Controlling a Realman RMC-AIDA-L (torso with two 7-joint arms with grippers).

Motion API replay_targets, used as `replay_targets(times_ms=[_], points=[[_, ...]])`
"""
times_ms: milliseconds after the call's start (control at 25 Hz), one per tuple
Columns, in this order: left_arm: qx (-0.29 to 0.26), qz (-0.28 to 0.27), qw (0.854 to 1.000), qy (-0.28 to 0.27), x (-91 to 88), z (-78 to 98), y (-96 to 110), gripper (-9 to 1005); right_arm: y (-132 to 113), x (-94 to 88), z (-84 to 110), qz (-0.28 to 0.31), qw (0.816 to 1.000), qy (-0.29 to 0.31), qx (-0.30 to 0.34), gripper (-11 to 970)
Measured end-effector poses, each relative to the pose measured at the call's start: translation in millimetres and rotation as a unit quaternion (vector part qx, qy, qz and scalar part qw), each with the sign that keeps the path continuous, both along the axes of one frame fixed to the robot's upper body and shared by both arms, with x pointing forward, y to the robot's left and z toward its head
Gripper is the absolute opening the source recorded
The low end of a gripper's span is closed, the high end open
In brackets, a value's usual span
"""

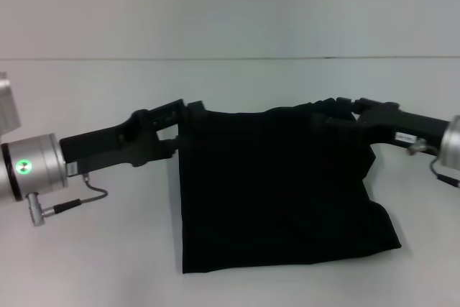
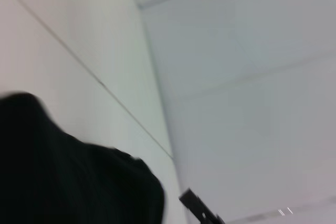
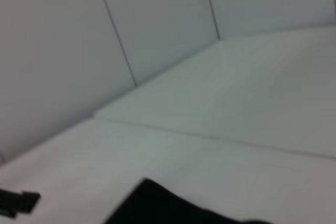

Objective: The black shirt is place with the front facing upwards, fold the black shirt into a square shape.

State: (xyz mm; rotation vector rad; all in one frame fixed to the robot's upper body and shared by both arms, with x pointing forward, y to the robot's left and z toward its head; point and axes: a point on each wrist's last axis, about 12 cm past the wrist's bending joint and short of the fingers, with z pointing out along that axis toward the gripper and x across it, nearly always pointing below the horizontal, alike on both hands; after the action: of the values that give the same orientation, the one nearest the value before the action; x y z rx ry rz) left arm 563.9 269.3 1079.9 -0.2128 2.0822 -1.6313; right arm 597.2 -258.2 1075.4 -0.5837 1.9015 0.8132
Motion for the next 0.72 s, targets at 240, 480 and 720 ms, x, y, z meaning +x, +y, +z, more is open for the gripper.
replay_targets(times_ms=[240,480,720], points=[[0.030,0.052,0.998,0.029,6.5,-10.5,8.7,951,15.2,14.8,-19.0,-0.045,0.995,0.035,-0.086,797],[0.051,0.081,0.995,0.037,17.1,-13.1,6.8,950,13.8,18.7,-21.6,-0.067,0.992,0.040,-0.098,796],[0.077,0.093,0.992,0.035,28.6,-12.6,2.0,949,-2.3,9.5,-11.5,-0.058,0.996,0.005,-0.065,796]])
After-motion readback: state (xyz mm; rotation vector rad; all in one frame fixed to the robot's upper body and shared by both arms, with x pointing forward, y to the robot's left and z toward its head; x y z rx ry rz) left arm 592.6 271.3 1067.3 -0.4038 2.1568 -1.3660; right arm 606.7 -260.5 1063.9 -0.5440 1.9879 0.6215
